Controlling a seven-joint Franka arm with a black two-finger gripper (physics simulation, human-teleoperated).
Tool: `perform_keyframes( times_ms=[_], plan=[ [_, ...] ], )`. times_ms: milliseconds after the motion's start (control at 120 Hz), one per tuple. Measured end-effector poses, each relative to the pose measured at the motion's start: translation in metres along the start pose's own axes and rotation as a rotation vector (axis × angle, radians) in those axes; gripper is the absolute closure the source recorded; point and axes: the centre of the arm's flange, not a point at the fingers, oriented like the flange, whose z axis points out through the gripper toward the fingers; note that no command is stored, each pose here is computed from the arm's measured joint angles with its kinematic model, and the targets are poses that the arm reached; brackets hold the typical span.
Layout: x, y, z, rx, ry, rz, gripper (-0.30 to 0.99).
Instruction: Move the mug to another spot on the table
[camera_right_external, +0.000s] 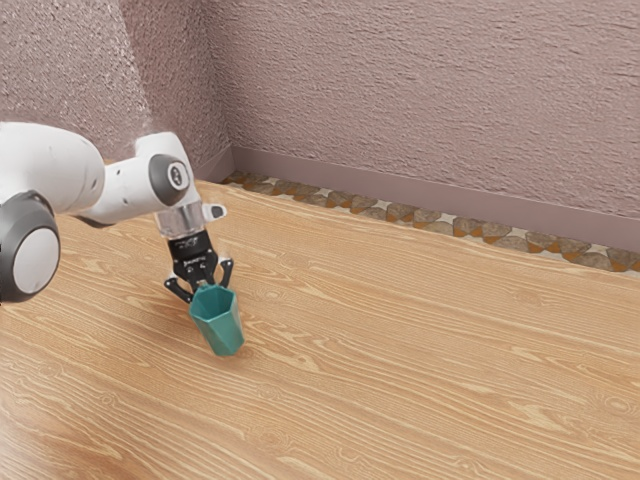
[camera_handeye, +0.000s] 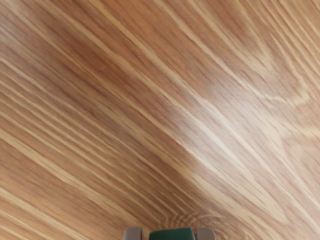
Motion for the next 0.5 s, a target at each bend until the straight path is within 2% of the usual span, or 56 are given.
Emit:
perform_keyframes(
  times_ms=[283,500],
  plan=[
    [0.006,0.002,0.013,0.015,-0.007,0.019,0.73],
    [0.005,0.005,0.013,0.002,-0.004,0.036,0.39]
  ],
)
